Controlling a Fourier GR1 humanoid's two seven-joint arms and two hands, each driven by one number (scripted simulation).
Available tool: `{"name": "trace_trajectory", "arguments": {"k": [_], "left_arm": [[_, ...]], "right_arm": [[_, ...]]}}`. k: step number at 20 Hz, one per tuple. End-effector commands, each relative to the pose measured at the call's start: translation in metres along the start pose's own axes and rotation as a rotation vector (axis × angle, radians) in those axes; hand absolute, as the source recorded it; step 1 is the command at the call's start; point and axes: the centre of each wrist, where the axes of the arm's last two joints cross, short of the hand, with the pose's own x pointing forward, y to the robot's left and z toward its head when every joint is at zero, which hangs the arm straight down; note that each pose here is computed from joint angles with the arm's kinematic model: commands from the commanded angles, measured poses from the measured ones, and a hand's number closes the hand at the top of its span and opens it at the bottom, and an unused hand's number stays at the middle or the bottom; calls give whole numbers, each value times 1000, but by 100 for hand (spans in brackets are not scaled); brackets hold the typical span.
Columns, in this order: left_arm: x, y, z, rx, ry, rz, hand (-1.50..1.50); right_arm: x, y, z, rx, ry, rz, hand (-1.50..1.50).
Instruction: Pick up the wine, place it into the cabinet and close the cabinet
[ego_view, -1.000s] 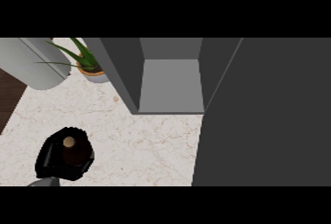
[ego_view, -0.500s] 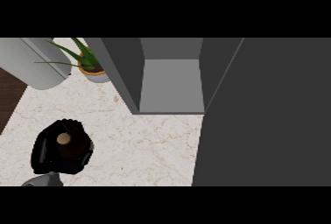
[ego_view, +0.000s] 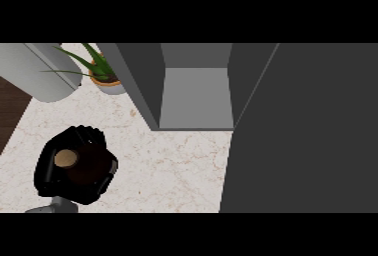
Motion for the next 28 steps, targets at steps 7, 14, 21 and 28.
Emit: {"name": "trace_trajectory", "arguments": {"k": [7, 14, 21, 28], "left_arm": [[29, -80, -24, -100, 53, 24, 150], [63, -130, -54, -111, 33, 97, 150], [67, -166, -66, -93, 47, 104, 150], [64, -213, -86, -57, 20, 31, 150]], "right_arm": [[16, 6, 14, 30, -48, -51, -150], [11, 15, 26, 53, -34, -50, -150], [8, -1, 14, 37, -41, -53, -150], [9, -8, 19, 44, -36, -19, -150]]}}
